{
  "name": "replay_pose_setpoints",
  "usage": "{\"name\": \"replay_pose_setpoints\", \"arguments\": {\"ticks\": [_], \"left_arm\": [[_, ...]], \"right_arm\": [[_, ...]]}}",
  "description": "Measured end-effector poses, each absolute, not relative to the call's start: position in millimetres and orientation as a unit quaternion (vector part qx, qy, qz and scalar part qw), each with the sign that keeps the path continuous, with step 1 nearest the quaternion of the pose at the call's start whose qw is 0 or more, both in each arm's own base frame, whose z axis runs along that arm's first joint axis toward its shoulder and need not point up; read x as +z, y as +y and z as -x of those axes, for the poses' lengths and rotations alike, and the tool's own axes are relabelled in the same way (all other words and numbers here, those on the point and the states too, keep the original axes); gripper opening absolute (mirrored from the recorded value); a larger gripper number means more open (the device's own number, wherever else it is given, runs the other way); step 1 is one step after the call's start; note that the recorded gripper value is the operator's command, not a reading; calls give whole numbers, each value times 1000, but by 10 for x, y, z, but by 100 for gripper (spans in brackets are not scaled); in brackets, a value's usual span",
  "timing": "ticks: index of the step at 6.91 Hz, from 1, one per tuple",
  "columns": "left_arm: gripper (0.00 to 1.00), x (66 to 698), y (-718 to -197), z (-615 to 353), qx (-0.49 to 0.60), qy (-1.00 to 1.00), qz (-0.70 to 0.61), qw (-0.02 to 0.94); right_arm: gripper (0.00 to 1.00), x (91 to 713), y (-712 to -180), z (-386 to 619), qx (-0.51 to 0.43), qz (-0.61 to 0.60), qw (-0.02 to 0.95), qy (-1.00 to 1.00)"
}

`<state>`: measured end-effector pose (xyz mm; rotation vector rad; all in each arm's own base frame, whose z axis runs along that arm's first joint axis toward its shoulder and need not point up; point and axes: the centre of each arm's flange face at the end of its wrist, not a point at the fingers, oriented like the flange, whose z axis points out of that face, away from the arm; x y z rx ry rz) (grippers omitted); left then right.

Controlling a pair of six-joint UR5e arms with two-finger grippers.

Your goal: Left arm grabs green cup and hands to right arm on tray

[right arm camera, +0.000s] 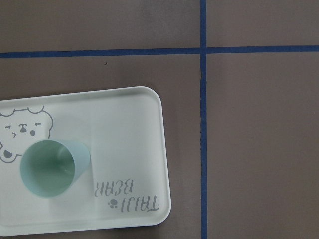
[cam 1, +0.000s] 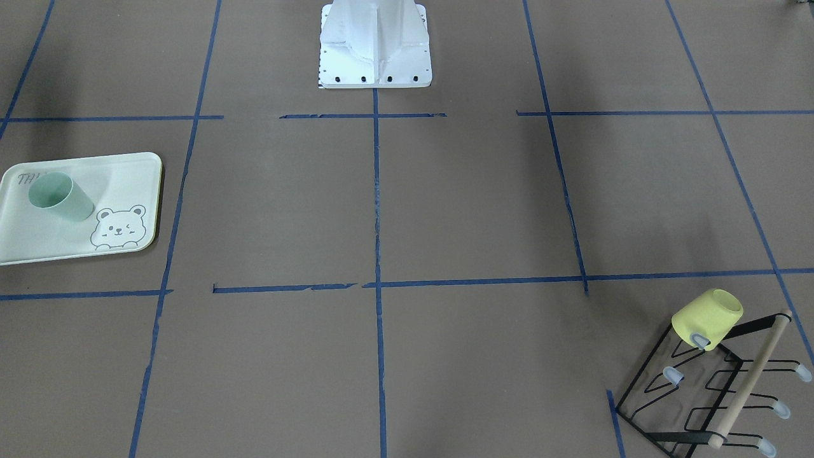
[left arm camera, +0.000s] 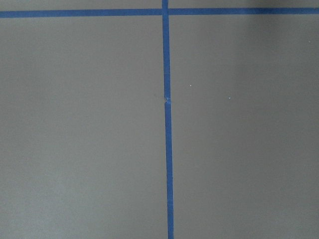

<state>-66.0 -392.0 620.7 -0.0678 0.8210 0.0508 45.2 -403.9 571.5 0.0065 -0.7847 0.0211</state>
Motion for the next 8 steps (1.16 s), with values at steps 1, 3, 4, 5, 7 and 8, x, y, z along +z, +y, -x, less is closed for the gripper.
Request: {"name": "replay_pose_setpoints", "arguments": {"ticks": [1, 3, 4, 5, 7, 8], "left_arm": [[100, 6219, -3877, 657, 24, 399, 35, 916], [100, 6214, -3796, 651, 23, 401, 37, 915], [100, 6222, -3784, 630, 26, 400, 38, 915], [100, 6227, -3785, 587, 32, 398, 41, 916], [100, 6219, -3787, 535, 39, 397, 43, 916], [100, 6217, -3788, 528, 39, 399, 43, 915]], "right_arm": [[100, 5726, -4001, -451, 10, -2, 924, -383], [100, 5733, -3864, -452, 11, 1, 923, -385], [100, 5744, -3823, -453, 12, 3, 923, -385], [100, 5752, -3804, -449, 11, 5, 923, -384], [100, 5776, -3797, -420, 4, 6, 927, -374], [100, 5791, -3797, -392, -1, 8, 930, -368]]}}
